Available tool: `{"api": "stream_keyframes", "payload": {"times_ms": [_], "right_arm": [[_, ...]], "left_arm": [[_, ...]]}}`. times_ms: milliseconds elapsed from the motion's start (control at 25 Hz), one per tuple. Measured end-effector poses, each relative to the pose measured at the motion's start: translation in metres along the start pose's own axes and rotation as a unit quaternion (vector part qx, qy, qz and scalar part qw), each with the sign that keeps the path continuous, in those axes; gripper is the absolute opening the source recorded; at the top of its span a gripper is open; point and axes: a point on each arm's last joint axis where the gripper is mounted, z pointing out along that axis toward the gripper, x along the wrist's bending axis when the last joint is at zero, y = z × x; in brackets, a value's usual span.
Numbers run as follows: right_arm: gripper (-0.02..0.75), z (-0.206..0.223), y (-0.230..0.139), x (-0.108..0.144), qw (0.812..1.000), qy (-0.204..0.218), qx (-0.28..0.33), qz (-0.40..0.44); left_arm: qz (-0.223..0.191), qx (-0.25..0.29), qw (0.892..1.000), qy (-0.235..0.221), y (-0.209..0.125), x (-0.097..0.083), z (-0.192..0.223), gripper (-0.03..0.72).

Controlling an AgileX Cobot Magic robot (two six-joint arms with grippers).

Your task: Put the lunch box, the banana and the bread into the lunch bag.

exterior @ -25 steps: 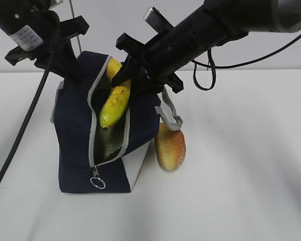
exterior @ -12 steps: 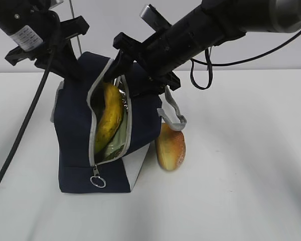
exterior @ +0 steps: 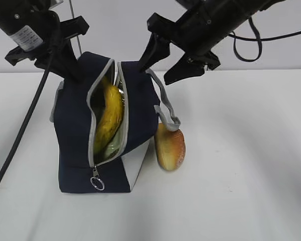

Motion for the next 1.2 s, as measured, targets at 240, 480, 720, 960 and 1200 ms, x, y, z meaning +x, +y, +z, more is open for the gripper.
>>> {"api": "stream_keyframes", "payload": {"times_ms": [240, 480, 720, 960, 1200], "right_arm": [[0.529, -0.017, -0.007, -0.007, 0.996, -0.088, 0.003, -0.01], [0.5, -0.012, -0.036, -0.024, 0.994, -0.112, -0.005, 0.009], [0.466, -0.013, -0.081, -0.042, 0.99, -0.139, -0.032, 0.01], [0.463, 0.004, -0.103, -0.064, 0.987, -0.158, -0.014, 0.022], [0.479, 0.025, -0.101, -0.079, 0.987, -0.154, -0.007, 0.034]], "left_arm": [[0.0, 0.0, 1.0, 0.001, 0.0, 0.0, 0.0, -0.002], [0.0, 0.0, 1.0, 0.001, 0.0, 0.0, 0.0, -0.002], [0.0, 0.0, 1.0, 0.001, 0.0, 0.0, 0.0, -0.002], [0.0, 0.0, 1.0, 0.001, 0.0, 0.0, 0.0, -0.002], [0.001, 0.0, 1.0, 0.002, 0.0, 0.0, 0.0, -0.002]]}}
